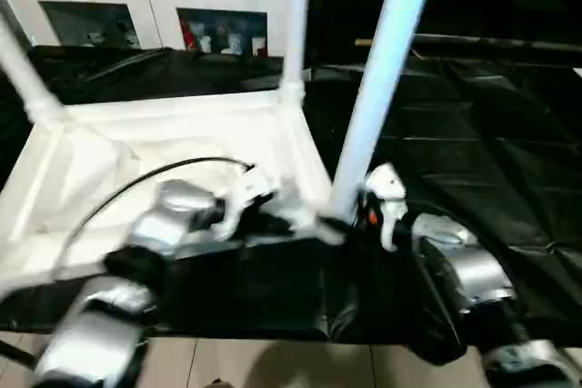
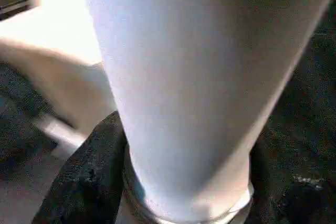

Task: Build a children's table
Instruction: Rotate leg to tighten

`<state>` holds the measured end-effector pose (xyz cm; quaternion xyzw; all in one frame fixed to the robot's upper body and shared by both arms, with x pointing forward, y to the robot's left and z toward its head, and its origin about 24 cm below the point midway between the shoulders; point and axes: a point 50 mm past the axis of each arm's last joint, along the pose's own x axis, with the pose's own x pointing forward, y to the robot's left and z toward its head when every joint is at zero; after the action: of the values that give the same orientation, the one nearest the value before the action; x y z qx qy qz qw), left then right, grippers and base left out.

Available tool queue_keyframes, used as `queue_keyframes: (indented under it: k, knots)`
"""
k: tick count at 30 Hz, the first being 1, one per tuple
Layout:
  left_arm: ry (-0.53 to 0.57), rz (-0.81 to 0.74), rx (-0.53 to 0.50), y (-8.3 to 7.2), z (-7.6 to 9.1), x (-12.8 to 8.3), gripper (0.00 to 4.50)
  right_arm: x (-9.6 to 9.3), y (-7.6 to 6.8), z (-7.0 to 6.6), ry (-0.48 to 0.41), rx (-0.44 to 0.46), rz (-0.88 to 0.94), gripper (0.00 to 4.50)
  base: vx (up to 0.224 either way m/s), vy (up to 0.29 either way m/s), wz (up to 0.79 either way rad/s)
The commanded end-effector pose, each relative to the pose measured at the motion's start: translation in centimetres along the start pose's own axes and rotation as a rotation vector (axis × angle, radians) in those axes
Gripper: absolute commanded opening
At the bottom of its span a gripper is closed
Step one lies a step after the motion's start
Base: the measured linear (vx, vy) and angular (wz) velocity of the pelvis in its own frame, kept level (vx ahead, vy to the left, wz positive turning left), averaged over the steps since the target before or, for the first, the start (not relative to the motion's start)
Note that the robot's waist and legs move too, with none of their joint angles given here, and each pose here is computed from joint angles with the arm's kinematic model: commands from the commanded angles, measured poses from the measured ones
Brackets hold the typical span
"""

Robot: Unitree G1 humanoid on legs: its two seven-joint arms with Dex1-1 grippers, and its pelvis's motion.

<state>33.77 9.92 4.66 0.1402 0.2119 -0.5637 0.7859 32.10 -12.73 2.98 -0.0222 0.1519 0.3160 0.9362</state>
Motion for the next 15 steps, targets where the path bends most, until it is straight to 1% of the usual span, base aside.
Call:
queue_keyframes:
  k: [1, 4, 6, 8, 9, 12, 13, 14, 15]
  knots:
    - [-0.015, 0.135, -0.104, -0.1, -0.4, 1.8, 0.0, 1.0, 0.8, -2.0, 0.083, 0.106, -0.137, 2.74, 0.0, 0.0, 0.0]
    - [-0.027, 0.174, -0.125, -0.5, 0.2, 3.1, 0.0, 1.8, 1.2, -2.0, 0.075, 0.165, -0.217, 2.73, 0.0, 0.0, 0.0]
    - [-0.038, 0.193, -0.121, -0.8, 0.7, 4.0, 0.0, 2.6, 1.8, -1.7, 0.064, 0.188, -0.252, 2.73, 0.0, 0.0, 0.0]
    - [-0.042, 0.18, -0.1, -1.2, 1.1, 4.5, 0.0, 3.0, 2.1, -1.4, 0.055, 0.182, -0.259, 2.73, 0.0, 0.0, 0.0]
    - [-0.036, 0.165, -0.079, -1.3, 1.2, 4.7, 0.0, 3.2, 2.3, -1.1, 0.045, 0.153, -0.243, 2.73, 0.0, 0.0, 0.0]
    - [-0.009, 0.163, -0.034, -1.1, 1.0, 4.4, 0.0, 3.4, 2.8, -0.3, 0.002, 0.119, -0.16, 2.73, 0.0, 0.0, 0.0]
    - [-0.006, 0.163, -0.035, -0.9, 0.9, 4.1, 0.0, 3.4, 2.8, 0.0, -0.026, 0.126, -0.135, 3.29, 0.0, 0.0, 0.0]
    - [-0.004, 0.167, -0.037, -0.8, 0.8, 4.0, 0.0, 3.3, 2.8, 0.1, -0.032, 0.129, -0.127, 3.29, 0.0, 0.0, 0.0]
    - [-0.003, 0.165, -0.035, -0.8, 0.8, 4.0, 0.0, 3.3, 2.8, 0.1, -0.035, 0.127, -0.121, 3.43, 0.0, 0.0, 0.0]
